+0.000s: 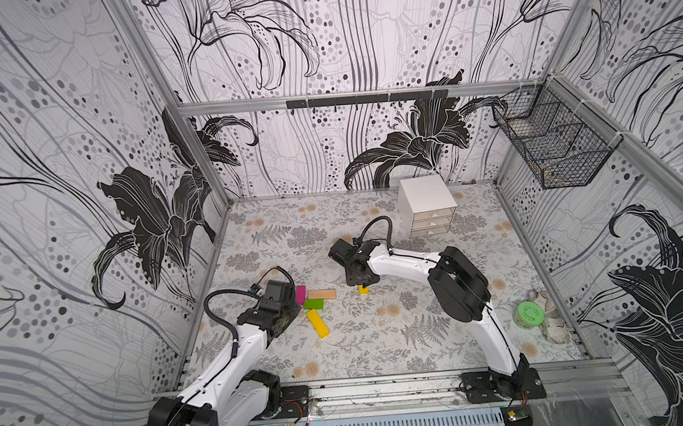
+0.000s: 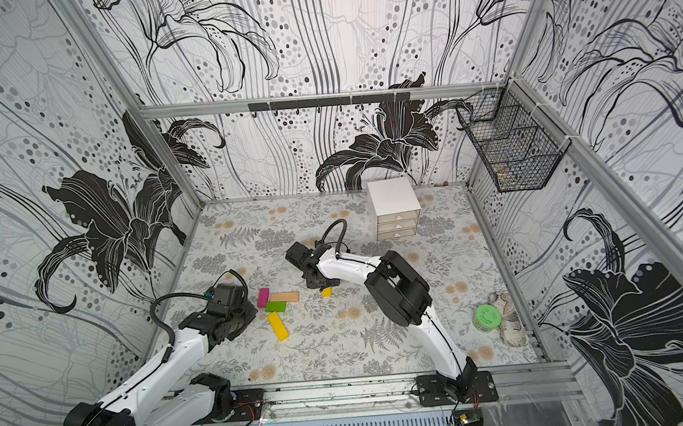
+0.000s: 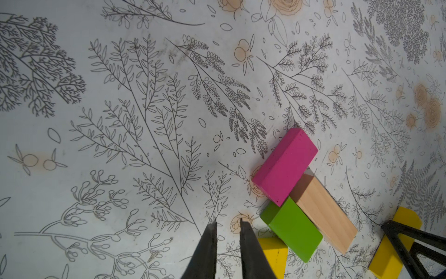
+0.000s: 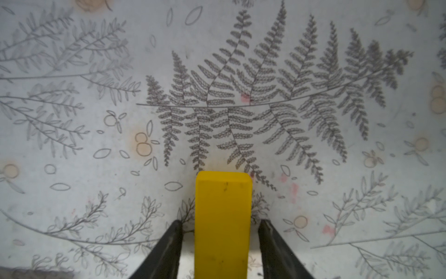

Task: Assemble the letter h with building blocks
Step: Place the building block at the center of the board, then pick up the building block from the center of the board.

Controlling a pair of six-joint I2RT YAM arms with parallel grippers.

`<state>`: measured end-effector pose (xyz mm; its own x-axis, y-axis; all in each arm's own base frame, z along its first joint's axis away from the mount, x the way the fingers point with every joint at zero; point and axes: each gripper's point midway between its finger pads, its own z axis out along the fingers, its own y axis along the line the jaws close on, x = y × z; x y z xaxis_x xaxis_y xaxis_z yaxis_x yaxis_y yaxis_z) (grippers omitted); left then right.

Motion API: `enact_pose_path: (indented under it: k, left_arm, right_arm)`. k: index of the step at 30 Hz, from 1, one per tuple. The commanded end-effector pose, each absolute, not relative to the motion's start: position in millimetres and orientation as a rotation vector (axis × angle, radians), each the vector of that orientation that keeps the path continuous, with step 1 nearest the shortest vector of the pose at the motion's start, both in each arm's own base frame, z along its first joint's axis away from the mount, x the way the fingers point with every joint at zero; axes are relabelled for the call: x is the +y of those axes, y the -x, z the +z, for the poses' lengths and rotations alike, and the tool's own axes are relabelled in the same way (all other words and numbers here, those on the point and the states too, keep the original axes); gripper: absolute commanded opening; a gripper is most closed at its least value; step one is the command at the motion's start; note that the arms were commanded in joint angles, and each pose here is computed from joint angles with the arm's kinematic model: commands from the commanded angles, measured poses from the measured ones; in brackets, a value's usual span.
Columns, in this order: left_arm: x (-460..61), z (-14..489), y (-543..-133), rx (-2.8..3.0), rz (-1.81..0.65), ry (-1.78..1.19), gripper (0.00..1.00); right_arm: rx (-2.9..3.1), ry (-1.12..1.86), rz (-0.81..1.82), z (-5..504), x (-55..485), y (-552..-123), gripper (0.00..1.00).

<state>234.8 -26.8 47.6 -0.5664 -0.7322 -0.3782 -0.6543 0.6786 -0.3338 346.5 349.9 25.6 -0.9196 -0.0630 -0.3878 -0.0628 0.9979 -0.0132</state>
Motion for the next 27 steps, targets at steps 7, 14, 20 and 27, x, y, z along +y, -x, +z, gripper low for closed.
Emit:
enact_pose_path:
  k: [7,14,20,27]
  left_arm:
    - [-16,44,-230,2.385,-0.144,1.100,0.30]
    - [-17,59,-239,2.359,-0.158,1.092,0.50]
    - [-13,67,-242,2.335,-0.140,1.116,0.58]
    - [-9,78,-247,2.297,-0.177,1.162,0.57]
  right_arm:
    - [2.678,0.112,0.040,72,350,-352,0.69]
    - [2.584,0.381,0.246,117,388,-324,0.72]
    - [2.601,0.658,0.339,99,430,-294,0.74]
    - [2.602,0.856,0.297,71,452,-288,0.78]
